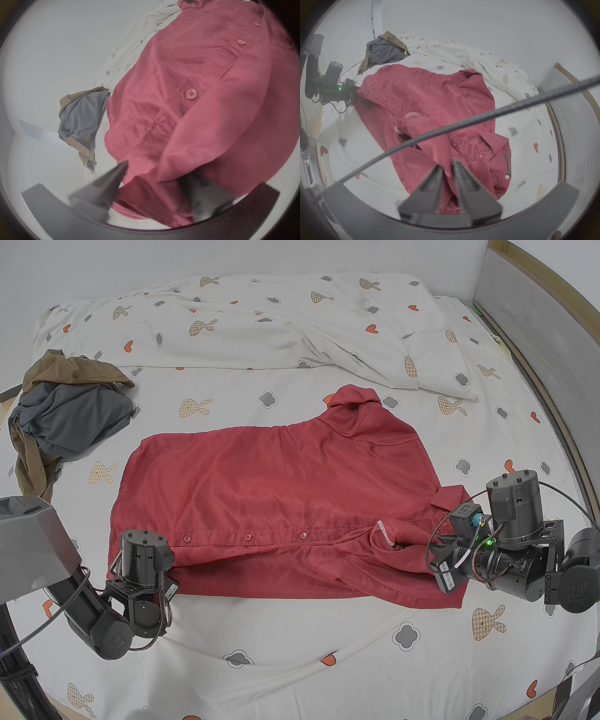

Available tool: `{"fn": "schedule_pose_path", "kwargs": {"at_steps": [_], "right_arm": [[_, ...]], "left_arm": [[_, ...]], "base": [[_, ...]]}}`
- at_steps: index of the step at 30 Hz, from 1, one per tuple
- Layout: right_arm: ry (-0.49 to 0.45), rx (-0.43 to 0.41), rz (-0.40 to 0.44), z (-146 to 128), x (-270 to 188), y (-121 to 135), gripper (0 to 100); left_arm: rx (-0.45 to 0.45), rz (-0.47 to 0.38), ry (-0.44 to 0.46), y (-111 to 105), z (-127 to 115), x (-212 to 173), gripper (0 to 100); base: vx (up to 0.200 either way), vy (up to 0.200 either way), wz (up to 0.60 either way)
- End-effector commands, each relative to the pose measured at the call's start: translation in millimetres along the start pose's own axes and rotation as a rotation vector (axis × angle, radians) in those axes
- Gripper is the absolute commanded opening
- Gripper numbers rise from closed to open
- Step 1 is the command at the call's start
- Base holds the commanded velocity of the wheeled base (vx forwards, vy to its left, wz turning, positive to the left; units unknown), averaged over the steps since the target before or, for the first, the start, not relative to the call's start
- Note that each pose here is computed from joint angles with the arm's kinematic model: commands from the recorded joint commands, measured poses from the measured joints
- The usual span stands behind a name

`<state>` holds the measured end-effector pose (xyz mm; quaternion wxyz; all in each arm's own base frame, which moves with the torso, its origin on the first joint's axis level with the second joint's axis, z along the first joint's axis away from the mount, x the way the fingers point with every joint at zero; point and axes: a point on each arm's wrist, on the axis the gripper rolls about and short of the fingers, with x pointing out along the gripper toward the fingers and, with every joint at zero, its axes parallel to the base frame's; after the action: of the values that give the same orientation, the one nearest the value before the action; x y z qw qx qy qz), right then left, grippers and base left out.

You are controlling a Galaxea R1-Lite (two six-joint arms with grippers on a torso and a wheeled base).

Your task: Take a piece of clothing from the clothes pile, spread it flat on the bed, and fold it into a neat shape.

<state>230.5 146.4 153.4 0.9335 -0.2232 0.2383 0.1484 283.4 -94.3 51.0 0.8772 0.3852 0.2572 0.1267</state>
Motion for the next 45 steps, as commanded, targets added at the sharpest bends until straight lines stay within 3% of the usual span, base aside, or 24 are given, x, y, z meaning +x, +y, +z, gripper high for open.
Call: {"fn": "schedule_pose_path", "kwargs": {"at_steps": [1, 4, 10, 17, 23, 27, 30, 32, 37, 41, 45], "right_arm": [[-0.027, 0.010, -0.005, 4.4, 6.3, 1.0, 100], [-0.043, 0.020, -0.015, 5.1, 8.9, -0.5, 100], [-0.088, 0.055, -0.050, 12.1, 7.8, -12.7, 100], [-0.054, 0.045, -0.034, -5.2, -1.7, -9.4, 100], [-0.059, 0.047, -0.027, -22.1, -27.4, -11.9, 100], [-0.113, 0.038, 0.007, -30.4, -56.0, -7.8, 100], [-0.128, 0.033, 0.019, -33.8, -63.7, -6.1, 100], [-0.163, 0.015, 0.053, -40.3, -79.9, -1.1, 100], [-0.146, 0.007, 0.062, -44.6, -78.4, 0.3, 100], [-0.074, 0.001, 0.100, -48.8, -59.4, 7.5, 100], [-0.026, 0.057, 0.140, -48.5, -39.6, 7.6, 100]], "left_arm": [[-0.006, 0.002, -0.007, -0.1, 2.2, 0.3, 100], [-0.022, 0.010, -0.021, 2.9, 4.2, -1.3, 100], [-0.108, 0.066, -0.072, 29.9, 8.6, -12.7, 100], [-0.144, 0.101, -0.070, 53.2, -3.2, -27.4, 100], [-0.175, 0.170, 0.016, 75.2, -25.3, -19.2, 100], [-0.207, 0.218, 0.060, 86.3, -34.4, -4.8, 100], [-0.219, 0.227, 0.056, 87.4, -35.2, -1.1, 100], [-0.254, 0.201, -0.030, 81.9, -31.7, 5.9, 100], [-0.250, 0.169, -0.080, 65.7, -24.4, 7.0, 100], [-0.234, 0.138, -0.091, 55.4, -22.1, 4.5, 100], [-0.239, 0.135, -0.105, 55.2, -19.4, 1.8, 100]], "base": [[0.000, 0.000, 0.00], [0.000, 0.000, 0.00], [0.000, 0.000, 0.00], [0.000, 0.000, 0.00], [0.000, 0.000, 0.00], [0.000, 0.000, 0.00], [0.000, 0.000, 0.00], [0.000, 0.000, 0.00], [0.000, 0.000, 0.00], [0.000, 0.000, 0.00], [0.000, 0.000, 0.00]]}}
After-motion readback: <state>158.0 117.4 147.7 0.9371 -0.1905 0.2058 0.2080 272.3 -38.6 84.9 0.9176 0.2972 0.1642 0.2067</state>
